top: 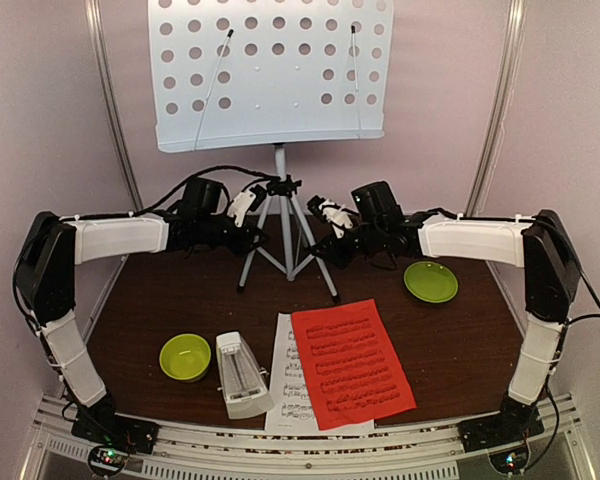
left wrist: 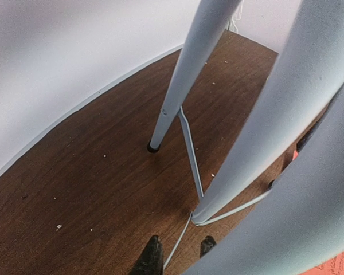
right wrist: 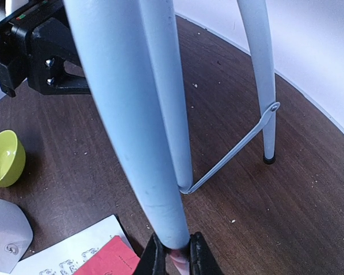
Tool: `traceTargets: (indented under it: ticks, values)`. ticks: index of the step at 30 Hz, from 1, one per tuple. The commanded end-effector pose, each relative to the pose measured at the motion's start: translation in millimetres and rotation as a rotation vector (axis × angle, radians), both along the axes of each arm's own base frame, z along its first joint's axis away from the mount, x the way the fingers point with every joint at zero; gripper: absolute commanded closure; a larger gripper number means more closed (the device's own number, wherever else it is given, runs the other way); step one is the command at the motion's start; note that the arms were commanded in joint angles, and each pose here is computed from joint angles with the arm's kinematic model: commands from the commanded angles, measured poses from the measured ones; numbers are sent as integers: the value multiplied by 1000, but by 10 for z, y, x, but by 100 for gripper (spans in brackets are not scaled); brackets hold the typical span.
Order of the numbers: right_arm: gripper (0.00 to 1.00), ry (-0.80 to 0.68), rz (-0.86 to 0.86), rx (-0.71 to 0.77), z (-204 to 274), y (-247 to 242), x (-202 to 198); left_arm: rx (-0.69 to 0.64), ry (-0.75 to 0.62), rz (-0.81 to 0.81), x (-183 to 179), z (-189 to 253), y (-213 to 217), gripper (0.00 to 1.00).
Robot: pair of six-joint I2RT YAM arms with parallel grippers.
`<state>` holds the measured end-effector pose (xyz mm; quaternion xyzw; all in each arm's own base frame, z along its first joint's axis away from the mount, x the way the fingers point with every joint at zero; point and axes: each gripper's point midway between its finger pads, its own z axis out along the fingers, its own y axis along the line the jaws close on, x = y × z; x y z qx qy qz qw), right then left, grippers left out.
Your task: Set up the instrument practice props
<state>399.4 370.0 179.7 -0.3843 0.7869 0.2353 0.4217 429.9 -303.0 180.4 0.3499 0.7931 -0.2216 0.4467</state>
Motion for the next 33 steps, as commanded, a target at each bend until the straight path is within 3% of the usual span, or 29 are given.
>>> traceTargets:
  ticks: [1, 6, 10, 19, 27, 33]
  values:
    - [100, 47, -185, -89, -100, -633, 299, 46, -29, 176, 363, 65, 407, 99]
    - [100, 51, -166, -87, -123, -527, 297, 7, -1, 171, 319, 31, 242, 96]
    - [94, 50, -164, -90, -127, -525, 295, 2, 15, 182, 291, 31, 186, 92]
    - [62, 37, -139, -80, -101, -515, 265, 0, 46, 156, 232, 57, 100, 72]
    - [38, 24, -83, -52, -106, -508, 104, -7, 22, 152, 151, 64, 186, 41]
    - [18, 28, -37, -13, -146, -455, -47, -17, -49, 83, 32, 98, 330, 35]
